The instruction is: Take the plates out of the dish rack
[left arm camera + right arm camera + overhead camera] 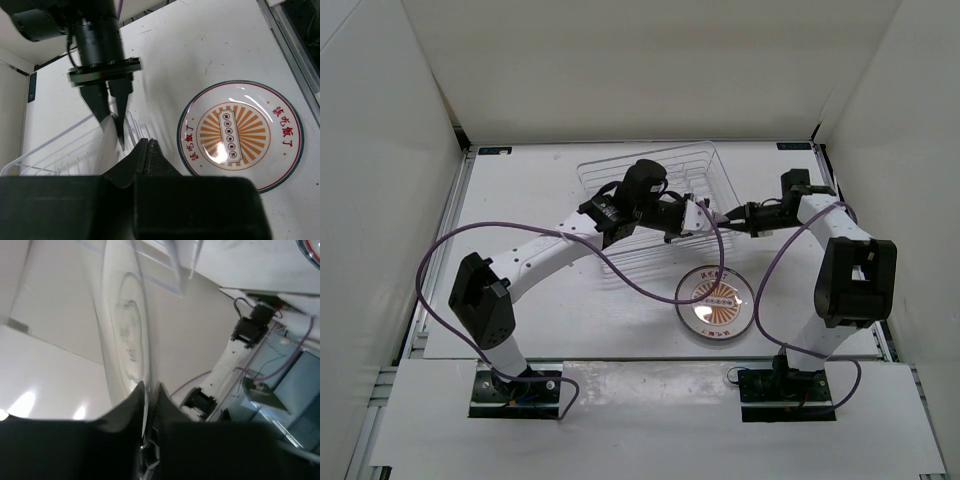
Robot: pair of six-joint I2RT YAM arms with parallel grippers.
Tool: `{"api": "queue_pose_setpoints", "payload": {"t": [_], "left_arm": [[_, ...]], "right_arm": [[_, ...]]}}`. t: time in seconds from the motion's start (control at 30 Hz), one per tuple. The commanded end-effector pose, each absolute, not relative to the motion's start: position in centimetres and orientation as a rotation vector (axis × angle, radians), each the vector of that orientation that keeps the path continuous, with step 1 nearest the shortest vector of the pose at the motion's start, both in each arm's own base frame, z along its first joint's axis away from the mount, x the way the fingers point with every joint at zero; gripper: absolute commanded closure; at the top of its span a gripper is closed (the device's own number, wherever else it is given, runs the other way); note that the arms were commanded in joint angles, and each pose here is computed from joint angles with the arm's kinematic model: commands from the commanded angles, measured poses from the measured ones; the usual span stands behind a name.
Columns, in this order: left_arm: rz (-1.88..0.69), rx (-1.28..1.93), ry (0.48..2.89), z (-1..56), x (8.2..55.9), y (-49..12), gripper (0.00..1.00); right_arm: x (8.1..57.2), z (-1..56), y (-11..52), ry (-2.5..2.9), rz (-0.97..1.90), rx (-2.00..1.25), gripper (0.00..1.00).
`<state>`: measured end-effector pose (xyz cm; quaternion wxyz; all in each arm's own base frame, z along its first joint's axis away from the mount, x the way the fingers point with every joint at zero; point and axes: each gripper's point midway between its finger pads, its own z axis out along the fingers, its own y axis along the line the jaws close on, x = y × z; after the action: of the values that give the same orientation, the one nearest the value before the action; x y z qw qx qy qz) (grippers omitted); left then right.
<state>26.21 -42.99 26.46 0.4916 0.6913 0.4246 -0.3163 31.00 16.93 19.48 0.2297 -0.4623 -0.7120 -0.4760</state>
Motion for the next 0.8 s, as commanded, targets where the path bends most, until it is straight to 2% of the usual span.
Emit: {"api": "queue_pose_setpoints", "payload": {"t": [0.0, 0.03, 0.07, 0.13, 0.17, 0.2, 0.23, 0.33, 0.4, 0.43, 0.5, 0.53, 0.57, 0.67, 0.73, 0.77], "left_arm": [[-0.754, 1.672, 0.944, 30.3, 24.1, -42.1, 0.99], [-0.749, 1.664, 0.962, 30.3, 24.1, -41.9, 0.97], [-0.752, 1.657, 0.973, 30.4, 24.1, -41.9, 0.88], [-0.730, 1.620, 1.005, 30.7, 24.7, -41.7, 0.61], [-0.724, 1.561, 1.047, 31.7, 25.0, -41.4, 0.33], [-0.682, 1.519, 1.086, 31.6, 25.9, -41.1, 0.12], [-0.668, 1.481, 1.118, 31.9, 26.5, -40.6, 0.00], [-0.623, 1.260, 1.246, 34.5, 28.6, -37.5, 0.00], [-0.488, 1.081, 1.364, 35.4, 31.7, -34.4, 0.00], [-0.512, 0.945, 1.470, 35.6, 32.4, -32.8, 0.00], [-0.366, 0.724, 1.588, 35.9, 35.3, -28.3, 0.00], [-0.371, 0.634, 1.718, 34.5, 35.7, -26.3, 0.00], [-0.342, 0.576, 1.784, 33.5, 36.8, -24.5, 0.00], [-0.353, 0.320, 2.062, 29.7, 36.7, -19.7, 0.00], [-0.388, 0.137, 2.190, 27.2, 36.6, -17.8, 0.00], [-0.379, 0.075, 2.254, 25.8, 36.6, -16.3, 0.00]], "right_arm": [[33.4, 22.2, 17.0, -2.031, -1.422, -1.230, 1.00], [33.3, 22.0, 16.9, -2.031, -1.415, -1.242, 1.00], [33.3, 22.1, 16.8, -2.039, -1.424, -1.250, 1.00], [33.7, 22.5, 16.8, -2.092, -1.485, -1.232, 1.00], [33.8, 22.6, 16.6, -2.129, -1.496, -1.246, 1.00], [34.2, 22.9, 16.4, -2.177, -1.527, -1.230, 1.00], [34.3, 23.7, 16.3, -2.214, -1.546, -1.225, 1.00], [35.5, 25.8, 14.7, -2.480, -1.600, -1.205, 1.00], [35.5, 27.8, 13.2, -2.778, -1.551, -1.132, 1.00], [35.0, 27.9, 12.1, -2.889, -1.458, -1.179, 1.00], [33.9, 29.2, 9.7, -3.193, -1.315, -1.141, 1.00], [33.5, 29.0, 8.9, -3.278, -1.241, -1.131, 1.00], [33.1, 28.2, 6.3, -3.394, -1.028, -1.276, 1.00], [30.8, 26.3, 3.7, -3.502, -0.787, -1.392, 1.00], [29.3, 22.6, 2.7, -3.489, -0.700, -1.488, 1.00], [29.3, 23.7, 1.8, -3.542, -0.745, -1.607, 1.00]]}}
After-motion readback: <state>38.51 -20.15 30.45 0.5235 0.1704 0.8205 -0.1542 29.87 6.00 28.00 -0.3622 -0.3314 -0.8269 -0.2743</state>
